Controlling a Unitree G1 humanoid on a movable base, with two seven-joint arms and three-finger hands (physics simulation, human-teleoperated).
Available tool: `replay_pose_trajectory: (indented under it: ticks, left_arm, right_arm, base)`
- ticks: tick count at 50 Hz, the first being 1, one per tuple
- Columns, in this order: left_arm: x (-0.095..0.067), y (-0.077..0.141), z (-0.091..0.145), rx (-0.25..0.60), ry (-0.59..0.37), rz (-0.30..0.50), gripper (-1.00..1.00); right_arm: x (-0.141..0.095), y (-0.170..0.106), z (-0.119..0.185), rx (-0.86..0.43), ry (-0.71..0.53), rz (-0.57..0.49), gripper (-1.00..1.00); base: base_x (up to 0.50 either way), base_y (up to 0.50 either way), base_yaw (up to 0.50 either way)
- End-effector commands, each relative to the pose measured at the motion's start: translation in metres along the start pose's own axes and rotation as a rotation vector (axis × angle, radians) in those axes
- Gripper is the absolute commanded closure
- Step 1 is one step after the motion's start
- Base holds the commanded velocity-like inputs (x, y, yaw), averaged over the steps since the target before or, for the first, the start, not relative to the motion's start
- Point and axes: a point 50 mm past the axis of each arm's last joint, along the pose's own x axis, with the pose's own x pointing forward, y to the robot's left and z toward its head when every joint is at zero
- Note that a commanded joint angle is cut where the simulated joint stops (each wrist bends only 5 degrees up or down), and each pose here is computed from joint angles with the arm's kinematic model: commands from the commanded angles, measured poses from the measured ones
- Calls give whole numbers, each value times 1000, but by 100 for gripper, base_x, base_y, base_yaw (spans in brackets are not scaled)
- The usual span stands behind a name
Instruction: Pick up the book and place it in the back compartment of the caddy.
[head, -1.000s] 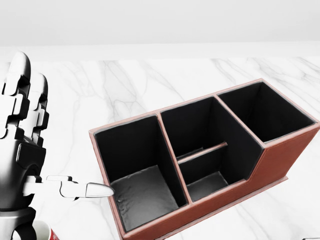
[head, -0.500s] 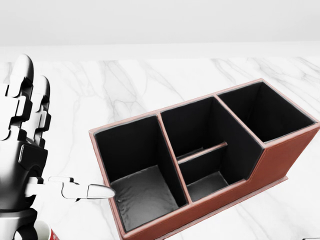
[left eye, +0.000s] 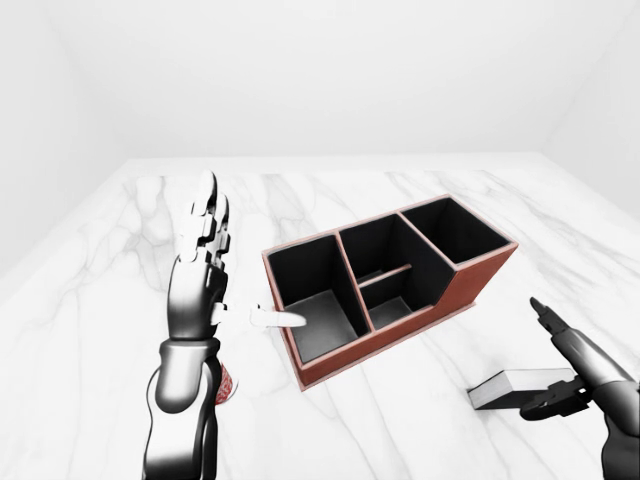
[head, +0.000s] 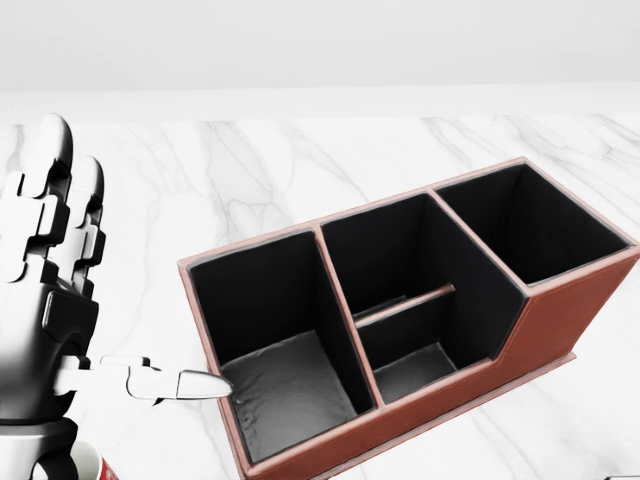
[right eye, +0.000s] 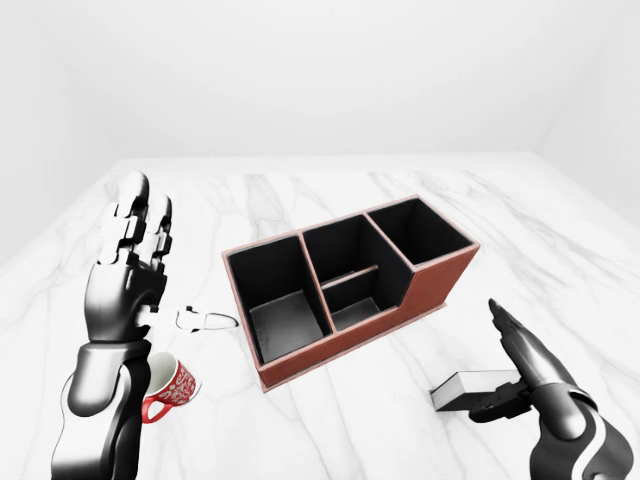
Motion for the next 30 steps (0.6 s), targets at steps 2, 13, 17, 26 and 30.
replay_pose_trajectory:
  ticks: [2,13,17,26,30]
  left_arm:
    - [-1,-1,0,0,0,-2,-100]
    - [-1,-1,0,1,3,-3,-100]
    - [-1,-1,-1,0,5,-4,-100]
    - [-2,-2,-1,0,11,-6,-100]
    - [-2,-2,-2,1,13,-7,-100]
  right_arm:
    - [3,3,-3,5,7,10,-100]
    - [2,3,-2,1,5,15,-100]
    - [4,5,-4,5,12,17,-100]
    - [5,6,-6,8,21,23,-100]
    - [4,7,-7,7,25,25,-100]
  base:
    - [0,0,0]
    - [0,0,0]
    - [0,0,0]
    - [0,0,0]
    - [0,0,0]
